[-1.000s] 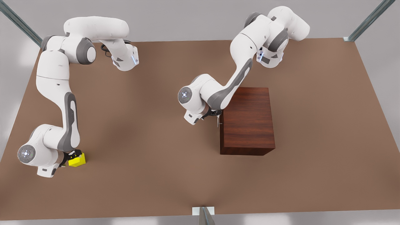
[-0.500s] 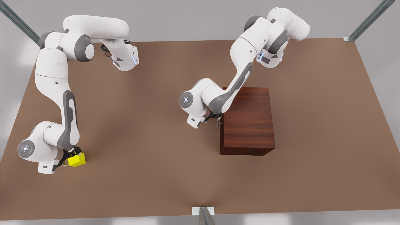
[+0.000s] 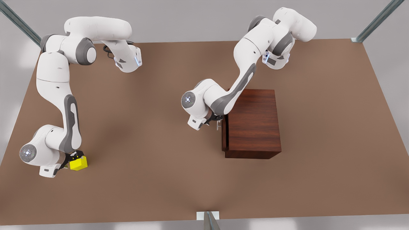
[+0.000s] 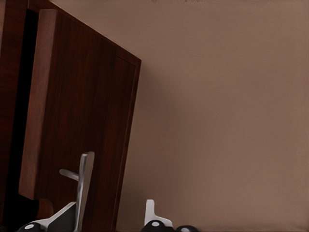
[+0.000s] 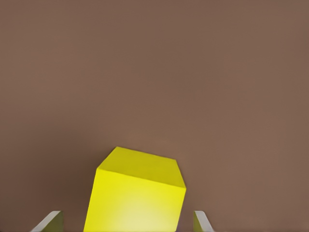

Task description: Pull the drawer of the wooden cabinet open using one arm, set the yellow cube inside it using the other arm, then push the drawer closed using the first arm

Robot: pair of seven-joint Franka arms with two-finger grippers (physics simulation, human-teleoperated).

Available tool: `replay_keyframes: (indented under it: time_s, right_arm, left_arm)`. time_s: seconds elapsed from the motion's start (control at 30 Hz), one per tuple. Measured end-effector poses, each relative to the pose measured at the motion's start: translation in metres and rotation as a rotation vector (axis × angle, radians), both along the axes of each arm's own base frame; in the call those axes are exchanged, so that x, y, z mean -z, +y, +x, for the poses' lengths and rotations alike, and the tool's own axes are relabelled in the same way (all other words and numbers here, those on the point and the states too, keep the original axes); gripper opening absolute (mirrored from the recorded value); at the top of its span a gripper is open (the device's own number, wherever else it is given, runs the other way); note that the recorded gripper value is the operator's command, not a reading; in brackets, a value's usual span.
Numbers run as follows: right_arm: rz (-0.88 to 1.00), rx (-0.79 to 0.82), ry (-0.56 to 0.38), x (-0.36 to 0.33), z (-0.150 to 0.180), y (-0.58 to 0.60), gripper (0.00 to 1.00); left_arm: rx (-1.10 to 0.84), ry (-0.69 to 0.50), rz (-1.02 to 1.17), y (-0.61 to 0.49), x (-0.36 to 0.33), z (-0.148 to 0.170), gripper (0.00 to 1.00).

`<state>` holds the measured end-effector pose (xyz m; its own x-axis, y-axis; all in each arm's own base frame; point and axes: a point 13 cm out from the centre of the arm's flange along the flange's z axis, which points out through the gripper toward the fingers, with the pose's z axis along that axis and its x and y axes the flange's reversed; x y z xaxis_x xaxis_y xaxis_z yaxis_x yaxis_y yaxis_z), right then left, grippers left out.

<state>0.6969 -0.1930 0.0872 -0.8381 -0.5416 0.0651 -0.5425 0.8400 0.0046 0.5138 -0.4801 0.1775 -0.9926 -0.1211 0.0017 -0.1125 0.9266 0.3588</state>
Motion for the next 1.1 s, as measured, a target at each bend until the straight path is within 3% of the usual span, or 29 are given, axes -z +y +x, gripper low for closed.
replay_keyframes:
  time_s: [0.23,0.57,0.73,0.83,0.97,1.1]
  right_arm:
    - [0.002,0.013,0.011,0.017,-0.003,0.000,1.00]
    - [0.002,0.038,0.019,0.045,-0.010,-0.009,1.00]
    - [0.000,0.043,0.014,0.046,-0.009,-0.011,0.93]
    - [0.000,0.043,0.011,0.046,-0.008,-0.009,0.73]
    - [0.002,0.042,0.003,0.040,-0.004,-0.008,0.64]
    - [0.007,0.033,-0.005,0.029,0.002,-0.003,0.63]
  left_arm:
    - [0.014,0.015,-0.013,-0.021,-0.001,-0.022,0.91]
    - [0.000,-0.005,-0.041,-0.035,0.002,-0.018,0.91]
    - [0.010,-0.015,-0.049,-0.047,0.004,-0.024,0.91]
    - [0.014,-0.024,-0.061,-0.054,0.003,-0.026,0.91]
    - [0.019,-0.036,-0.070,-0.063,0.004,-0.027,0.91]
    - [0.032,-0.049,-0.075,-0.073,0.005,-0.032,0.94]
